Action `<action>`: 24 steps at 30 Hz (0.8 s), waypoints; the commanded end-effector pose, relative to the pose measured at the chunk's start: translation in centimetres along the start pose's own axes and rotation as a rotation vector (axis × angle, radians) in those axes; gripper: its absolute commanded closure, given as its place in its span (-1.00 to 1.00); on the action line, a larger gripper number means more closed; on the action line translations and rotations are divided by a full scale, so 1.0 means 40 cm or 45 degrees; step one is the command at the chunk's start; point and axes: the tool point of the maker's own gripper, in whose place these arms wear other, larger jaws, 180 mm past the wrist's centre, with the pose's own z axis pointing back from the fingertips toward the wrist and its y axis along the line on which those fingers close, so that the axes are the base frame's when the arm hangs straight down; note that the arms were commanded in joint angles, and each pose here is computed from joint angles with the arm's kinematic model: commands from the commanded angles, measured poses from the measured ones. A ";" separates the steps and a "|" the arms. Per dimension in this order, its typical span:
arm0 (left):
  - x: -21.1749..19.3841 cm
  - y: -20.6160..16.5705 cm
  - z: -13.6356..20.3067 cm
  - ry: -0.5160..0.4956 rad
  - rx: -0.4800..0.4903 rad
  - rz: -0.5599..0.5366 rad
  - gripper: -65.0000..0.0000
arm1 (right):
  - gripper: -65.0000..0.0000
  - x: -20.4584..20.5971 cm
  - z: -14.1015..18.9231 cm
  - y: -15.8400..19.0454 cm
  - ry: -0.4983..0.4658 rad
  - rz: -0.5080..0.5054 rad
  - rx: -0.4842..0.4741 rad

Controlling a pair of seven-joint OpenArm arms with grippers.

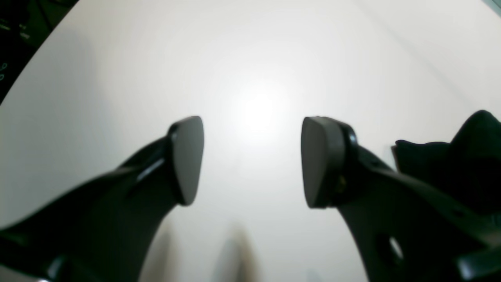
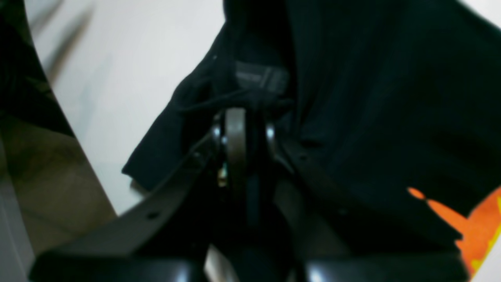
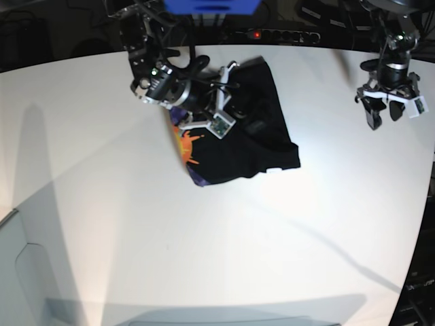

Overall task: Fold the T-shirt properly
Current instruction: 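Release the shirt and lift the right gripper off the bundle, then grasp the bundle's sides with both grippers and square it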

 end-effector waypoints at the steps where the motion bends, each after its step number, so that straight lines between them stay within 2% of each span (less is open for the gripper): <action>1: 0.026 0.002 0.007 -0.043 -0.005 -0.018 -0.17 | 0.89 0.052 0.007 0.016 -0.092 0.023 0.027; 7: 0.026 0.002 0.007 -0.043 -0.005 -0.018 -0.17 | 0.97 0.112 0.029 0.103 -0.165 0.138 0.112; 10: 0.026 0.002 0.007 -0.043 -0.005 -0.018 -0.17 | 0.96 0.104 0.017 0.179 -0.143 0.198 0.222; 14: 0.028 0.001 0.007 -0.045 -0.006 -0.019 -0.17 | 0.96 0.061 -0.015 0.256 -0.080 0.211 0.347; 18: 0.029 0.000 0.008 -0.046 -0.007 -0.021 -0.17 | 0.95 0.043 -0.027 0.265 -0.046 0.214 0.368; 24: 0.031 -0.002 0.009 -0.049 -0.009 -0.022 -0.18 | 0.54 0.049 -0.026 0.265 -0.059 0.214 0.368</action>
